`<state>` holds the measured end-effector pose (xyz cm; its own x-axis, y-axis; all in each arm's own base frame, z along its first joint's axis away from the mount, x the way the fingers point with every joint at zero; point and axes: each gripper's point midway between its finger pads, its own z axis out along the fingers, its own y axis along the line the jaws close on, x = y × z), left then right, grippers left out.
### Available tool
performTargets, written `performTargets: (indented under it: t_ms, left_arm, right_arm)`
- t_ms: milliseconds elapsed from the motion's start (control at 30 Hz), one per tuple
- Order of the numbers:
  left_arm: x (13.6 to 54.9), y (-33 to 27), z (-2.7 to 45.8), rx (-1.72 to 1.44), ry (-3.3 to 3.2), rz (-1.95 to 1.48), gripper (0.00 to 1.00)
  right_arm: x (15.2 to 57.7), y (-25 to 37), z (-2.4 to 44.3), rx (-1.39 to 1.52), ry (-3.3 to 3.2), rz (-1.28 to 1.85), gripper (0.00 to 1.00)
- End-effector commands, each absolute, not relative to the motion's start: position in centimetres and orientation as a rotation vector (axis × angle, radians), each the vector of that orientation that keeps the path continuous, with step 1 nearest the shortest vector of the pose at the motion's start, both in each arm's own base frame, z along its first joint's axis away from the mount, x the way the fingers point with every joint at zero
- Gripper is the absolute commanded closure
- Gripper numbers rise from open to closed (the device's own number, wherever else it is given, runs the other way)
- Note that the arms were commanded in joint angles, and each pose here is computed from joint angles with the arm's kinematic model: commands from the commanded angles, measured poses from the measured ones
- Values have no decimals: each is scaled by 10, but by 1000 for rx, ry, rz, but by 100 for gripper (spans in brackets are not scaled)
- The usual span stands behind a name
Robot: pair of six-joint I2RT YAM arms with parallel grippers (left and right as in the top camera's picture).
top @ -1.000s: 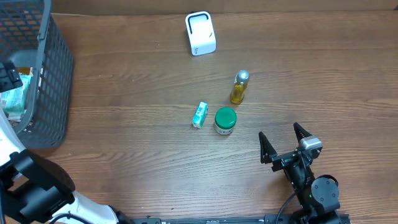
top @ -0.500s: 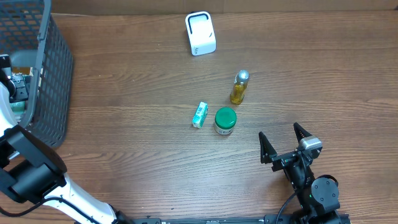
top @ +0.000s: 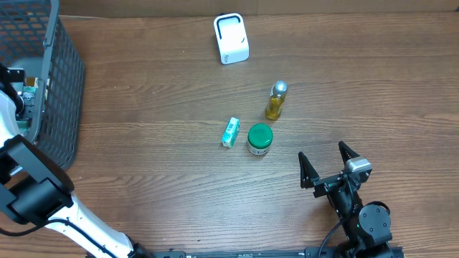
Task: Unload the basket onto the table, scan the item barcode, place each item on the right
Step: 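Lower the left gripper into the basket and grasp the green wipes pack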
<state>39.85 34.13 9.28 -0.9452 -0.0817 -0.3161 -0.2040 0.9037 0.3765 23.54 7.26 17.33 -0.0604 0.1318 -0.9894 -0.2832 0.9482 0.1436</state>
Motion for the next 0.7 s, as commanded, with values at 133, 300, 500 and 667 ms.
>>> performTargets:
  t_ms: [133, 300, 500, 667]
  left_arm:
    - [398, 350, 89, -156, 2754, 567, 0]
    - [391, 360, 80, -181, 2756, 520, 0]
    - [395, 355, 58, -167, 2771, 443, 0]
    - [402, 359, 61, -165, 2736, 454, 0]
  right_arm:
    - [236, 71, 170, -119, 1597, 333, 0]
    - [236, 71, 170, -119, 1597, 333, 0]
    - [236, 71, 170, -119, 1597, 333, 0]
    - [236, 71, 170, -119, 1597, 333, 0]
